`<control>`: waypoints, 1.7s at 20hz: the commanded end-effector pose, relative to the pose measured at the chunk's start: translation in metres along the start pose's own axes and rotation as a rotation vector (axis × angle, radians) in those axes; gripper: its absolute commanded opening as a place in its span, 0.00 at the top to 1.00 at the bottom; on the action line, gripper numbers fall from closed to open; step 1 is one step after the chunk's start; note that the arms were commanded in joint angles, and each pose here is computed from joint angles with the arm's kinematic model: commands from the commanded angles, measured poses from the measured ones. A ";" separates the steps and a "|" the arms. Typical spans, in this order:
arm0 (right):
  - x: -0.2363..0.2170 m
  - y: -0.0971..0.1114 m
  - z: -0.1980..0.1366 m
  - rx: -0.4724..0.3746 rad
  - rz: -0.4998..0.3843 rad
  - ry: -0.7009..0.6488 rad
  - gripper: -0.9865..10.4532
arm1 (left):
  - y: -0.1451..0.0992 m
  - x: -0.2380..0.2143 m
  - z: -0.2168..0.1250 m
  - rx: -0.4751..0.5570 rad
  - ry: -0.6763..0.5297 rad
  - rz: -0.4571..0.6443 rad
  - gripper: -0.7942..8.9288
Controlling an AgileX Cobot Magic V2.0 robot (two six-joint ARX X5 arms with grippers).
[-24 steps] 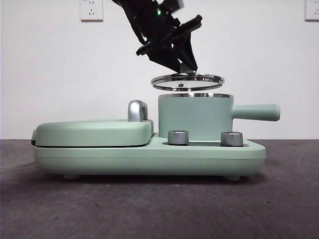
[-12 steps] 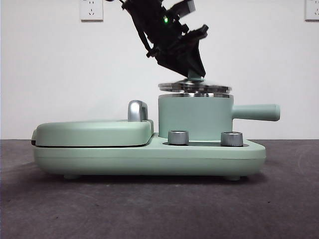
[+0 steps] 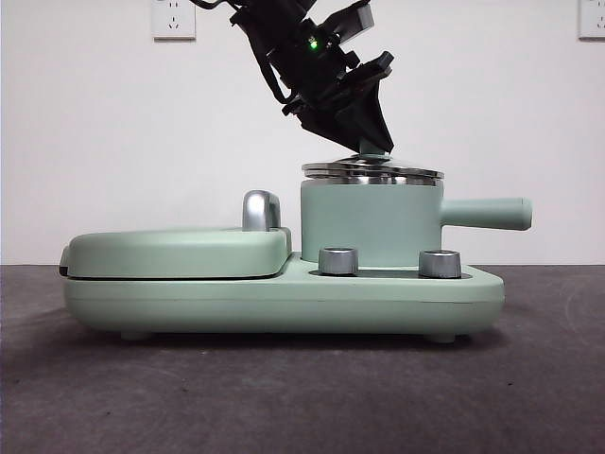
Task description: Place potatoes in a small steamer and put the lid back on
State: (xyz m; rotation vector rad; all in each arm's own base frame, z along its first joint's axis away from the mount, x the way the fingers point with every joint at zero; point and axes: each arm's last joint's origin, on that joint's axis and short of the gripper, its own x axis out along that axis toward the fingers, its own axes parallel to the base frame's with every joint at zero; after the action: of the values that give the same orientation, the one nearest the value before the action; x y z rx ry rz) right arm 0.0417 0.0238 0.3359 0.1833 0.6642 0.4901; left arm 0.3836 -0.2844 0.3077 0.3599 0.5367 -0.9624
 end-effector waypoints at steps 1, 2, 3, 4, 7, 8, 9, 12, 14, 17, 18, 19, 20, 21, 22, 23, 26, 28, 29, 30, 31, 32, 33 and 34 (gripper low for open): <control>-0.001 0.001 0.002 0.010 0.001 -0.004 0.45 | 0.002 -0.001 0.009 0.021 -0.038 0.000 0.91; -0.001 0.001 0.001 0.011 0.000 -0.001 0.45 | 0.003 -0.001 0.007 0.017 -0.031 0.001 0.91; -0.001 0.001 0.001 0.011 0.000 0.001 0.45 | 0.004 -0.001 0.006 0.009 -0.027 0.002 0.91; -0.001 0.001 0.001 0.011 0.000 0.003 0.45 | 0.005 0.000 0.005 0.000 -0.022 0.003 0.91; -0.001 0.001 0.001 0.012 -0.001 0.004 0.45 | 0.007 0.002 0.003 -0.005 -0.015 0.004 0.91; -0.001 0.001 0.001 0.012 -0.001 0.004 0.45 | 0.008 0.004 0.002 -0.009 -0.013 -0.003 0.91; -0.001 0.001 0.001 0.012 -0.001 0.003 0.45 | 0.007 0.006 0.001 -0.014 -0.016 -0.026 0.91; -0.001 0.001 0.001 0.012 -0.001 0.003 0.45 | 0.007 0.012 -0.003 -0.042 -0.020 -0.081 0.91; -0.001 0.001 0.001 0.014 -0.002 0.004 0.45 | 0.007 0.014 -0.004 -0.044 -0.021 -0.087 0.91; -0.001 0.001 0.001 0.016 -0.002 0.003 0.45 | 0.009 0.013 -0.004 -0.045 -0.021 -0.083 0.91; -0.001 0.001 0.001 0.019 -0.002 0.004 0.45 | 0.010 0.013 -0.005 -0.046 -0.019 -0.082 0.91; -0.001 0.001 0.001 0.021 -0.002 0.004 0.45 | 0.011 0.014 -0.005 -0.040 -0.018 -0.080 0.91; -0.001 0.001 0.001 0.024 -0.002 0.004 0.45 | 0.011 0.014 -0.005 -0.033 -0.016 -0.074 0.91; -0.001 0.001 0.001 0.029 -0.002 0.004 0.45 | 0.011 0.014 -0.006 -0.027 -0.013 -0.064 0.91; -0.001 0.001 0.001 0.031 -0.002 0.004 0.45 | 0.012 0.014 -0.006 -0.021 -0.010 -0.052 0.90; -0.001 0.001 0.001 0.033 -0.002 0.004 0.45 | 0.012 0.014 -0.006 -0.020 -0.007 -0.044 0.89; -0.001 0.001 0.001 0.034 -0.002 0.004 0.45 | 0.012 0.014 -0.006 -0.024 -0.003 -0.034 0.76; -0.001 0.001 0.001 0.035 -0.002 0.004 0.45 | 0.012 0.014 -0.006 -0.037 -0.003 -0.034 0.64; -0.001 0.001 0.001 0.035 -0.002 0.004 0.45 | 0.012 0.014 -0.006 -0.051 -0.004 -0.034 0.60; -0.001 0.001 0.001 0.035 -0.002 0.004 0.45 | 0.012 0.014 -0.006 -0.066 -0.004 -0.034 0.55; -0.001 0.001 0.001 0.035 -0.002 0.003 0.45 | 0.012 0.014 -0.006 -0.079 -0.005 -0.034 0.51; -0.001 0.001 0.001 0.035 -0.002 0.004 0.45 | 0.012 0.011 -0.004 -0.105 -0.010 -0.033 0.47; -0.001 0.000 0.001 0.034 -0.005 0.003 0.45 | 0.012 0.008 -0.002 -0.136 -0.016 -0.032 0.45; -0.001 0.000 0.001 0.034 -0.013 0.001 0.45 | 0.010 0.001 0.002 -0.166 -0.023 -0.030 0.45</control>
State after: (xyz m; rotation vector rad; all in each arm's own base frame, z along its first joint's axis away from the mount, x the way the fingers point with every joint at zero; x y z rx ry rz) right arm 0.0412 0.0231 0.3347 0.2016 0.6819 0.4645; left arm 0.3939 -0.2772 0.2993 0.2345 0.6155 -0.9509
